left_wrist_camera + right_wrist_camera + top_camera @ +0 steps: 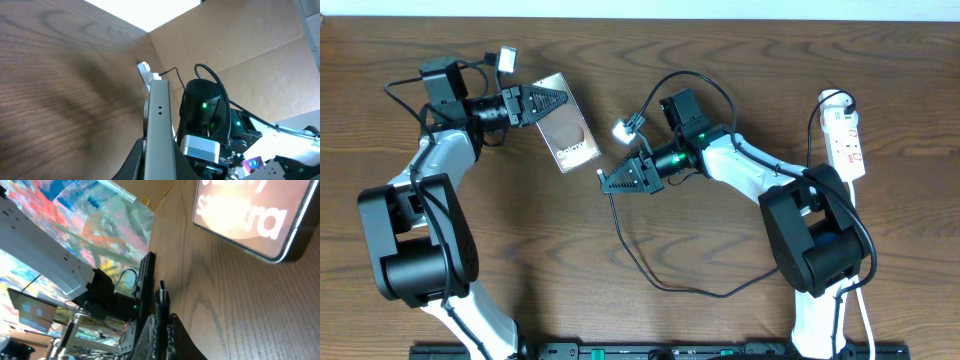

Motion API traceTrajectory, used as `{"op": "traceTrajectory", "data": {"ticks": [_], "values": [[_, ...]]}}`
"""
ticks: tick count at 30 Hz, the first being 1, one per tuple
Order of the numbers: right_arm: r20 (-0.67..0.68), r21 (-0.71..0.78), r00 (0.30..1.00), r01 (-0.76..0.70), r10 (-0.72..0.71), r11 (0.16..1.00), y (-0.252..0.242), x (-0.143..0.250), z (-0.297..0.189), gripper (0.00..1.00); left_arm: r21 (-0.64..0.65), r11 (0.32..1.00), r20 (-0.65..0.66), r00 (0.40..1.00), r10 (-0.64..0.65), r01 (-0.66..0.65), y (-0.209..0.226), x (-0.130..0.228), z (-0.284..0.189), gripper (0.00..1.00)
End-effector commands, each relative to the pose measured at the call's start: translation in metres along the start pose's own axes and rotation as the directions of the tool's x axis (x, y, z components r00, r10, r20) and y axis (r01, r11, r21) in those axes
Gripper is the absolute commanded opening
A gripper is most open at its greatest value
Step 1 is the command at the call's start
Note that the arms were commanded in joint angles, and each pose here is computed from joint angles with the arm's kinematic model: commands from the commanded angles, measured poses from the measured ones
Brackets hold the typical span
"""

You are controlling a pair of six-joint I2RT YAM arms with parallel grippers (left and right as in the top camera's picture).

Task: Plug charger to phone and switch on socket
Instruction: 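Carry the plug left toward the phone's bottom port held by left gripper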

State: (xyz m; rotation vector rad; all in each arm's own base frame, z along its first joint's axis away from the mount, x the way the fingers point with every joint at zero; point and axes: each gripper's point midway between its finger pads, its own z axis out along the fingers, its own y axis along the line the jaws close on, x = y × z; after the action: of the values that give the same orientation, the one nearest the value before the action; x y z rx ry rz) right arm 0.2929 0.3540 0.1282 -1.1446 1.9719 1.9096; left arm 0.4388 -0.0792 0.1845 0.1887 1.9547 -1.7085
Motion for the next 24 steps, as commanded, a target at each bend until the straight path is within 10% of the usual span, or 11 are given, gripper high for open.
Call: {"op": "traceTrajectory", "data": {"ticks": [1, 24], "values": [[-0.007, -0.046, 0.997, 0.083, -0.083, 0.996, 0.005, 0.005, 0.007, 0.01, 0.043, 0.998, -0.023, 0.999, -0.038, 0.039, -0.009, 0.001, -0.001, 0.08], [0.042, -0.193, 0.977, 0.215, -0.211, 0.957, 0.004, 0.012, 0.011, 0.01, 0.043, 0.997, -0.025, 0.998, -0.058, 0.059, -0.009, 0.001, -0.001, 0.07]]}}
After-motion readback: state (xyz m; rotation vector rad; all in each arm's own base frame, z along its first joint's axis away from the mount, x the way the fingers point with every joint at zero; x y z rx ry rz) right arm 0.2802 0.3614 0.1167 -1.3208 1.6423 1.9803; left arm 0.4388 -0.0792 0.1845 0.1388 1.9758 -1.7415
